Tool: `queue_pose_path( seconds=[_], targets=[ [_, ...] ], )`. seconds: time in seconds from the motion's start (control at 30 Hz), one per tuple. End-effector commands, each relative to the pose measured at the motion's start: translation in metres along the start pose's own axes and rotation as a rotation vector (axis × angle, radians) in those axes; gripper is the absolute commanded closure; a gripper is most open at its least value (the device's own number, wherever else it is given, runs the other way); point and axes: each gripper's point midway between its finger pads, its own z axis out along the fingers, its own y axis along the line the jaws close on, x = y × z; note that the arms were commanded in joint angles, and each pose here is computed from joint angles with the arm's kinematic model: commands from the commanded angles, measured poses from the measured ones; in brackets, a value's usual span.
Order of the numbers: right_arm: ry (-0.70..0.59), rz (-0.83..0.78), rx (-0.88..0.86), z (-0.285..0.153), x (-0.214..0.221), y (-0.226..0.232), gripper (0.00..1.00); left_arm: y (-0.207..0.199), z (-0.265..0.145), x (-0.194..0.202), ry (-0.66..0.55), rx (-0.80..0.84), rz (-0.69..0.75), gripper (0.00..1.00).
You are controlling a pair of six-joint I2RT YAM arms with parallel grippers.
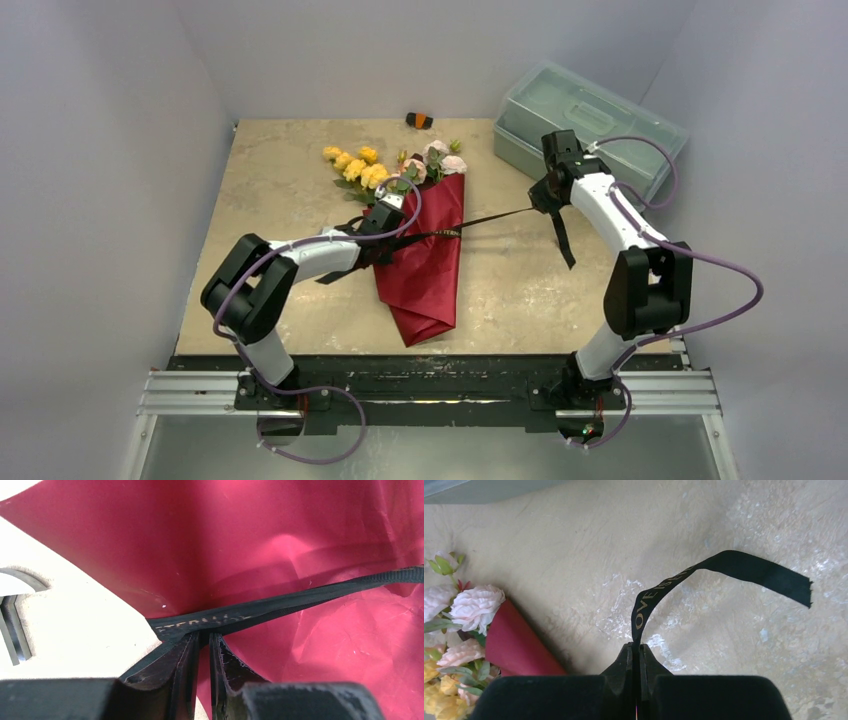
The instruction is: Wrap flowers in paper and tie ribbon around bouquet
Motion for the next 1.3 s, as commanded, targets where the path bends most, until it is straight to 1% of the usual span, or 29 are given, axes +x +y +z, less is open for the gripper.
queue_pose_path(
  seconds=[0.0, 0.13, 0.23, 0.4, 0.53, 0.63, 0.7, 0.73, 0.83, 0.9, 1.0, 1.1, 1.27],
  targets=[
    [-0.095, -0.056, -0.020, -0.013, -0.030, 0.000, 1.00, 0.014, -0.006, 0.018, 0.055, -0.034, 0.038, 0.83],
    [-0.018, -0.067, -0.034, 0.001, -0.007, -0.006, 1.00, 0.011, -0.013, 0.007, 0.031, -0.017, 0.024, 0.83],
    [0.009, -0.092, -0.018, 0.010, 0.003, -0.012, 1.00, 0.007, -0.020, -0.002, 0.017, 0.006, 0.008, 0.81],
    [0.055, -0.128, -0.053, 0.016, 0.020, -0.003, 1.00, -0.007, -0.043, -0.031, -0.045, 0.092, -0.023, 0.73],
    [0.078, -0.152, -0.068, 0.016, 0.034, 0.005, 1.00, -0.007, -0.061, -0.046, -0.076, 0.112, -0.029, 0.65],
    [0.085, -0.164, -0.076, 0.015, 0.040, 0.010, 1.00, -0.003, -0.072, -0.051, -0.084, 0.108, -0.029, 0.55],
    [0.089, -0.169, -0.079, 0.015, 0.041, 0.011, 1.00, 0.003, -0.079, -0.052, -0.090, 0.088, -0.039, 0.43],
    [0.093, -0.170, -0.078, 0.015, 0.042, 0.011, 1.00, 0.006, -0.080, -0.051, -0.090, 0.071, -0.047, 0.35],
    [0.105, -0.168, -0.077, 0.017, 0.045, 0.011, 1.00, 0.018, -0.081, -0.040, -0.066, 0.020, -0.050, 0.25],
    [0.110, -0.167, -0.078, 0.017, 0.046, 0.010, 1.00, 0.021, -0.078, -0.031, -0.046, 0.013, -0.026, 0.21],
    [0.113, -0.167, -0.080, 0.016, 0.047, 0.010, 1.00, 0.025, -0.072, -0.019, -0.008, 0.021, -0.002, 0.21],
    [0.113, -0.167, -0.077, 0.015, 0.046, 0.010, 1.00, 0.028, -0.065, -0.010, 0.032, 0.068, 0.036, 0.26],
    [0.118, -0.170, -0.075, 0.014, 0.046, 0.012, 1.00, 0.045, -0.057, 0.000, 0.088, 0.072, 0.100, 0.30]
  ],
)
